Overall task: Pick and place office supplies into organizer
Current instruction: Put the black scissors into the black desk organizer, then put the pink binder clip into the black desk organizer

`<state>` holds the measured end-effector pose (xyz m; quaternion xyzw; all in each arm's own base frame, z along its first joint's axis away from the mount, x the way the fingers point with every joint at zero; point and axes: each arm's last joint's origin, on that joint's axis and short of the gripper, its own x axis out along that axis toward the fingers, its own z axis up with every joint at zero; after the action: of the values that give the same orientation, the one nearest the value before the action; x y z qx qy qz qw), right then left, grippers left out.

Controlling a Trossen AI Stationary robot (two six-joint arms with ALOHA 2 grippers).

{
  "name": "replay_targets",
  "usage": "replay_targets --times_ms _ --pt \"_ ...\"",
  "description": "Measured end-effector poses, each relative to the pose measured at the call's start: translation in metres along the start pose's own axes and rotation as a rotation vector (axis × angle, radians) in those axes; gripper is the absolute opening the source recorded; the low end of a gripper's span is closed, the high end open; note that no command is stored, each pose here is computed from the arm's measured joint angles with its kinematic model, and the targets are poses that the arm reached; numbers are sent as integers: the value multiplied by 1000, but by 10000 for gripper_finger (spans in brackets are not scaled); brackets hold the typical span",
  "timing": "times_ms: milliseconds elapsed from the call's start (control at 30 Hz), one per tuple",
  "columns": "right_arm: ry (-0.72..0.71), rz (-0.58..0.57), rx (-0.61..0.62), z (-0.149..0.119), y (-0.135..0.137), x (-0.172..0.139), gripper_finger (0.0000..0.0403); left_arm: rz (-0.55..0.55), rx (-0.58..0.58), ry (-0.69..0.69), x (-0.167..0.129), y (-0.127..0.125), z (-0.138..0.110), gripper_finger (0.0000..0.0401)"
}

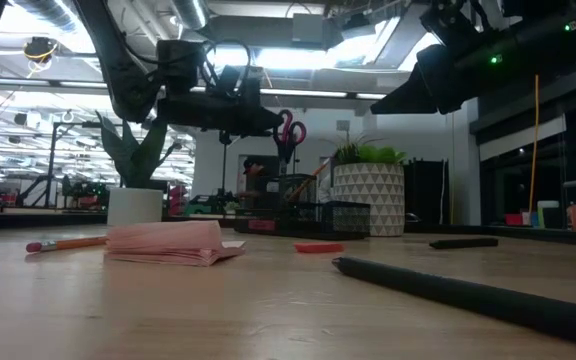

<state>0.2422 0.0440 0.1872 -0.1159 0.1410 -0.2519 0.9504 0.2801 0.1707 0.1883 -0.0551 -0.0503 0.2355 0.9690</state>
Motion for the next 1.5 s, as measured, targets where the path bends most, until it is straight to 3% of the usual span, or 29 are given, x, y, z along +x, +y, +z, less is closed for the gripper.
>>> replay_targets --times_ms 700,1033,1133,1267,1500 --pt "-1 0 1 0 0 0 0 60 -140 33 0 2 -4 74" --pt "0 1 1 0 0 0 0 79 -119 -9 0 2 0 111" --pt "0 1 1 0 0 0 0 13 -75 -60 0 0 6 115" --pt "0 1 1 0 0 0 0 -159 -25 -109 -1 -6 12 112" --pt "-1 1 2 0 0 0 10 -317 -5 -67 -8 -14 27 91"
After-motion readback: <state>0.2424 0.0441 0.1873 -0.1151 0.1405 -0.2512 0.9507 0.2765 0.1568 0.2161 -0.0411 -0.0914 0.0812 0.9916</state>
